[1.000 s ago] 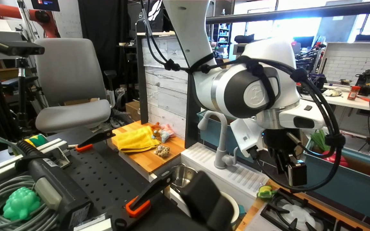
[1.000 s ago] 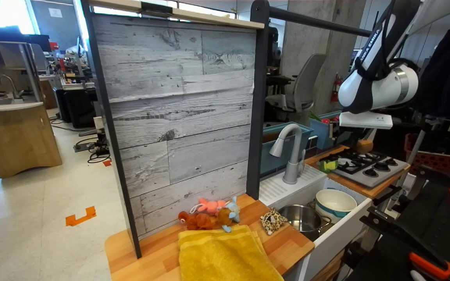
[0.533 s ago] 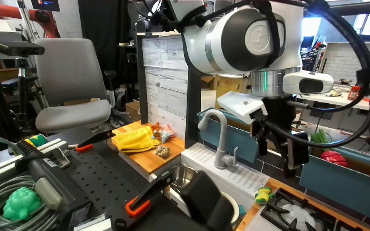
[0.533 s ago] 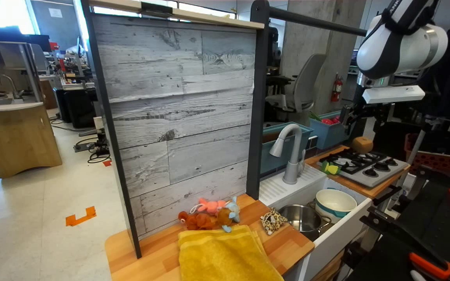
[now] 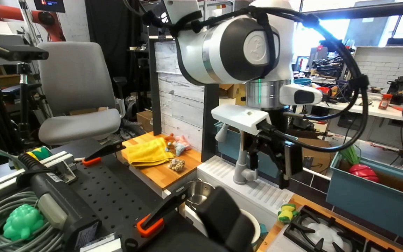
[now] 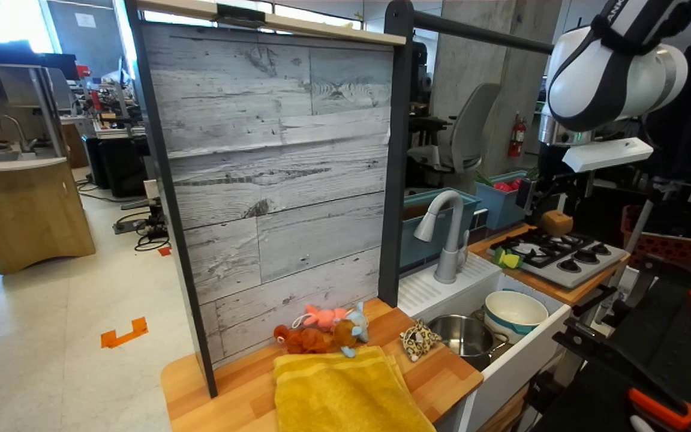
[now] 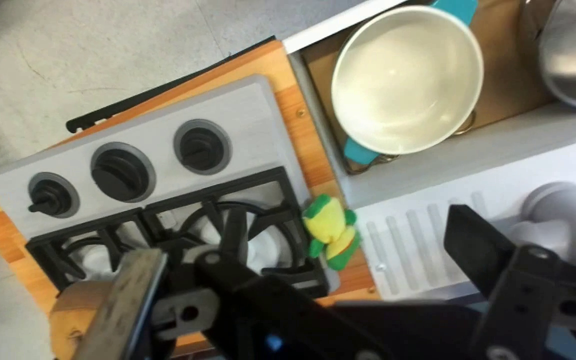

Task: Wipe the counter with the towel, then remove the plushies from the sink and put some of them on the counter and some on the stove

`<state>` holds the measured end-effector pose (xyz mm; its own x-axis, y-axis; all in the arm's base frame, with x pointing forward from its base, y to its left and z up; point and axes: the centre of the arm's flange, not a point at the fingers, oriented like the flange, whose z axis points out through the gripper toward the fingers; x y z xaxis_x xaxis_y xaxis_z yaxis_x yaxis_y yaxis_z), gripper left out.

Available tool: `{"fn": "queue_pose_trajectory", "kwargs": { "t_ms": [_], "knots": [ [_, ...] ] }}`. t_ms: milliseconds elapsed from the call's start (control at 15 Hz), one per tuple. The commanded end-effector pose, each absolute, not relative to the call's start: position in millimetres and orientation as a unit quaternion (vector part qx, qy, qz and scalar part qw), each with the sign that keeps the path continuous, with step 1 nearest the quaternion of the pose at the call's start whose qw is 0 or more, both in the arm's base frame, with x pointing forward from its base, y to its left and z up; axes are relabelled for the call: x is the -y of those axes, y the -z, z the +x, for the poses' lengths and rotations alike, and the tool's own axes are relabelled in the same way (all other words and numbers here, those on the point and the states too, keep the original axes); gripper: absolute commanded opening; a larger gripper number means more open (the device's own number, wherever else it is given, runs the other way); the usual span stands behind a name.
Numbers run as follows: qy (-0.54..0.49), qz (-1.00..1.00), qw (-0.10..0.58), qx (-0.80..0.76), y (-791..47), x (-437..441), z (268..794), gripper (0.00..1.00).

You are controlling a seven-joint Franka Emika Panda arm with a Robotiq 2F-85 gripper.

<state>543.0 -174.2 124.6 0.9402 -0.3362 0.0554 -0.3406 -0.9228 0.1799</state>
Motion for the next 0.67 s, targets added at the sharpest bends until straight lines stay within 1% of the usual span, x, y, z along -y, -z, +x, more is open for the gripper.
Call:
{"fn": "queue_pose_trajectory", "kwargs": {
  "t_ms": [0,200,333,400,600],
  "knots": [
    [0.006,0.995,0.056,0.083,-162,122,520,1.00],
    [0.016,0.999,0.028,0.008,-192,73,509,1.00],
    [0.026,0.999,-0.004,-0.036,-208,33,507,1.00],
    [0.013,1.000,0.025,-0.001,-178,56,522,1.00],
    [0.016,0.999,0.011,-0.034,-200,24,514,1.00]
  ]
}}
